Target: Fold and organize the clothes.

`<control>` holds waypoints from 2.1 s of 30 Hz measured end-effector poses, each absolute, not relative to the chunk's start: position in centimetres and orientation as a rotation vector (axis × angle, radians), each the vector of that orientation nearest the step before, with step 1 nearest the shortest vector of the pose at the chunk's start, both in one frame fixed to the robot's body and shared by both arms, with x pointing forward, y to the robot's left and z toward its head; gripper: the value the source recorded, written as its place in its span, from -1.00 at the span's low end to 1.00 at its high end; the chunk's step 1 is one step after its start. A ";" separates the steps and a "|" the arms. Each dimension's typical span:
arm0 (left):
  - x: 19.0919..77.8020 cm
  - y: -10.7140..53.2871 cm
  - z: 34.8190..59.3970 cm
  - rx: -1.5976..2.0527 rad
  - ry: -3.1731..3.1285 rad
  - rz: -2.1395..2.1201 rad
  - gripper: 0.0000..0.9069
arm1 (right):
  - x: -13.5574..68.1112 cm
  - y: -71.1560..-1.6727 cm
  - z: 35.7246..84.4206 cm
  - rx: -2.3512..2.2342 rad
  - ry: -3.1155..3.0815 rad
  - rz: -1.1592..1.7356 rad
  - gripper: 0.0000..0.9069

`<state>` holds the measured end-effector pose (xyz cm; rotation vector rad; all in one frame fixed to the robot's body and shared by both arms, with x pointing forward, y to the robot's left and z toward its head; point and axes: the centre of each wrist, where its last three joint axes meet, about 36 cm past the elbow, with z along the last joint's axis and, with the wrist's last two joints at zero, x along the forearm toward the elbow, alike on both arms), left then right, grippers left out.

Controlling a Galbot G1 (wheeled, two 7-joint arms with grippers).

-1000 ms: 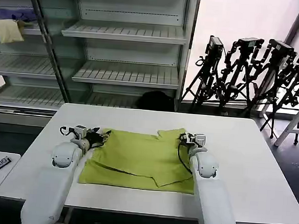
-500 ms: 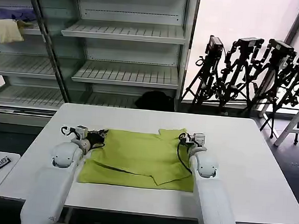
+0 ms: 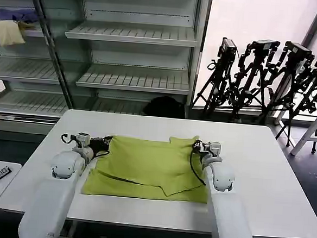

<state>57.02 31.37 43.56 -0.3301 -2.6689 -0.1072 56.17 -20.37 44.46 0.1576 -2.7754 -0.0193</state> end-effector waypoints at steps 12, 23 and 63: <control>53.8 32.3 45.2 -0.381 -2.727 -0.055 -1.00 | 51.7 -21.3 45.6 0.201 -2.829 -0.041 -1.00; 47.9 32.2 45.6 -0.436 -2.760 -0.022 -1.00 | 45.6 -21.4 45.5 0.234 -2.842 -0.042 -1.00; 43.9 29.1 44.5 -0.458 -2.704 -0.253 1.00 | 38.9 -22.3 44.4 0.194 -2.799 0.044 -1.00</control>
